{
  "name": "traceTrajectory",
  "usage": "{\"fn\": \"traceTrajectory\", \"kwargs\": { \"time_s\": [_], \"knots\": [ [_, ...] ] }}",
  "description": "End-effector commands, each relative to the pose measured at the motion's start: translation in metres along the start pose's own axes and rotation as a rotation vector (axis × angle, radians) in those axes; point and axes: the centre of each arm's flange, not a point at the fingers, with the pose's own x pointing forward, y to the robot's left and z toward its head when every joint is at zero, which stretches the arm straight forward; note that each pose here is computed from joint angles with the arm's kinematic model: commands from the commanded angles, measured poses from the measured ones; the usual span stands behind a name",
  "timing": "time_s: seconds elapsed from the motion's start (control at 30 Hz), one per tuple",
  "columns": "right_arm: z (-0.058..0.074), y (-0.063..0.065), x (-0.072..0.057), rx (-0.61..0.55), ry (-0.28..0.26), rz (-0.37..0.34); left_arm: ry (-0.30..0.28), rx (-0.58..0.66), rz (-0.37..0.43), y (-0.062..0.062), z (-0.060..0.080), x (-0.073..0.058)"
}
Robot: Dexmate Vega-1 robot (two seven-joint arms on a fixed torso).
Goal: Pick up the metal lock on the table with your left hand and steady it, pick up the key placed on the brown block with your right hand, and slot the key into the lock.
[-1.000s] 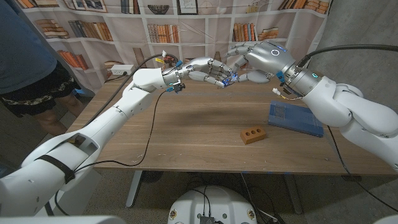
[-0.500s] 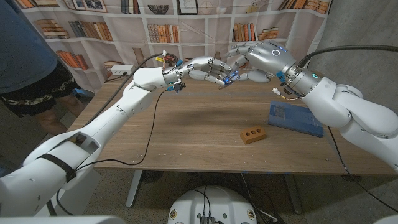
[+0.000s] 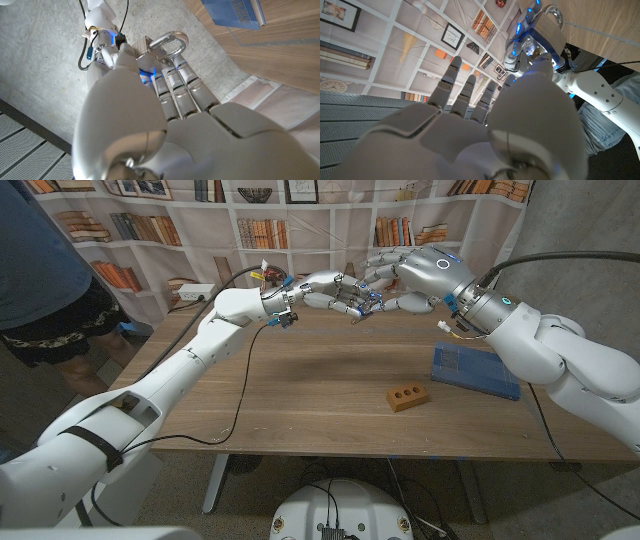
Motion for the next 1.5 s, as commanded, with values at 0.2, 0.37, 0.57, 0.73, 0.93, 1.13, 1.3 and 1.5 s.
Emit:
{"fn": "traceTrajectory", "kwargs": {
  "time_s": [0.2, 0.37, 0.57, 0.73, 0.93, 1.13, 1.3, 1.5],
  "knots": [
    [0.002, -0.005, 0.000, 0.029, 0.020, 0.024, 0.013, 0.005, 0.020, 0.006, 0.001, -0.015],
    [0.004, -0.005, 0.000, 0.057, 0.052, -0.001, 0.014, 0.012, 0.029, 0.009, 0.003, -0.022],
    [0.006, -0.003, 0.000, 0.092, 0.095, -0.036, 0.013, 0.016, 0.032, 0.011, 0.004, -0.030],
    [0.010, -0.002, 0.002, 0.109, 0.114, -0.058, 0.008, 0.024, 0.043, 0.013, 0.006, -0.036],
    [0.014, -0.001, 0.005, 0.103, 0.125, -0.077, 0.007, 0.016, 0.029, 0.013, 0.006, -0.040],
    [0.011, 0.000, 0.004, 0.098, 0.120, -0.080, 0.013, 0.038, 0.031, 0.011, 0.010, -0.040],
    [0.011, 0.004, 0.000, 0.099, 0.114, -0.080, 0.010, 0.036, 0.031, 0.006, 0.006, -0.034],
    [0.010, 0.004, -0.002, 0.095, 0.124, -0.072, 0.004, 0.039, 0.032, 0.006, 0.006, -0.031]
  ]
}}
